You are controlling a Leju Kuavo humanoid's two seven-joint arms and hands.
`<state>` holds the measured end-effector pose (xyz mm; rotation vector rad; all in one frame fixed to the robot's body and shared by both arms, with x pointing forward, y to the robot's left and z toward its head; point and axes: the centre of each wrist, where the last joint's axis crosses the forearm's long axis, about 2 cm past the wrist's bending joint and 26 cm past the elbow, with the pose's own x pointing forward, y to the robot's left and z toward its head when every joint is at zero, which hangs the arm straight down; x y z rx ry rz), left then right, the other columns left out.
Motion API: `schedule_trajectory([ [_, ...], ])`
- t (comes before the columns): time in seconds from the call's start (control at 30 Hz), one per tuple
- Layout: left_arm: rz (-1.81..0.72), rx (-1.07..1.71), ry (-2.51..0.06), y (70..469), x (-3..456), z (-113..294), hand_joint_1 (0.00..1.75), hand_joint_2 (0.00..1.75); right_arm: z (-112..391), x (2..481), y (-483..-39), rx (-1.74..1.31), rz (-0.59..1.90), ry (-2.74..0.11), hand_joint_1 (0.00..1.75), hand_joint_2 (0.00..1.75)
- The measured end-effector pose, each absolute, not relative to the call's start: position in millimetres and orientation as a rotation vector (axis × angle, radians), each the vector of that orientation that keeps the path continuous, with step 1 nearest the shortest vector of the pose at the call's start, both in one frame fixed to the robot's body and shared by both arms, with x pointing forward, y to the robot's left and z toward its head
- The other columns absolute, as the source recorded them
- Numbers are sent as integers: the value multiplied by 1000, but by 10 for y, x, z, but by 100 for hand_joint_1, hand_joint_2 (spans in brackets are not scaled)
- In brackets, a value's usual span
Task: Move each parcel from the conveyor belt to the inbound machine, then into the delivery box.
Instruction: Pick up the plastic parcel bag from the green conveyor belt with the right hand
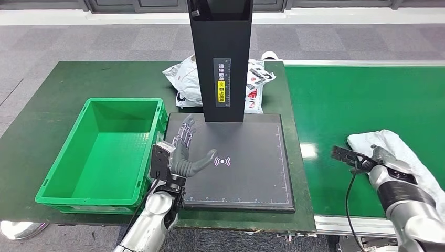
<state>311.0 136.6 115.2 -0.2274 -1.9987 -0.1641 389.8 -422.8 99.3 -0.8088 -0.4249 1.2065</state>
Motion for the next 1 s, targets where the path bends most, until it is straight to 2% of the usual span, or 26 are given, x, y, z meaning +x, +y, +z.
schedule_trajectory([
  [0.3,-165,-216,-1972,1367,3147,1128,0,175,586,3536,-4243,-763,1341,-263,0,175],
  [1.0,-142,-163,-1952,1426,3193,1037,0,175,559,3494,-4294,-705,1367,-158,0,175],
])
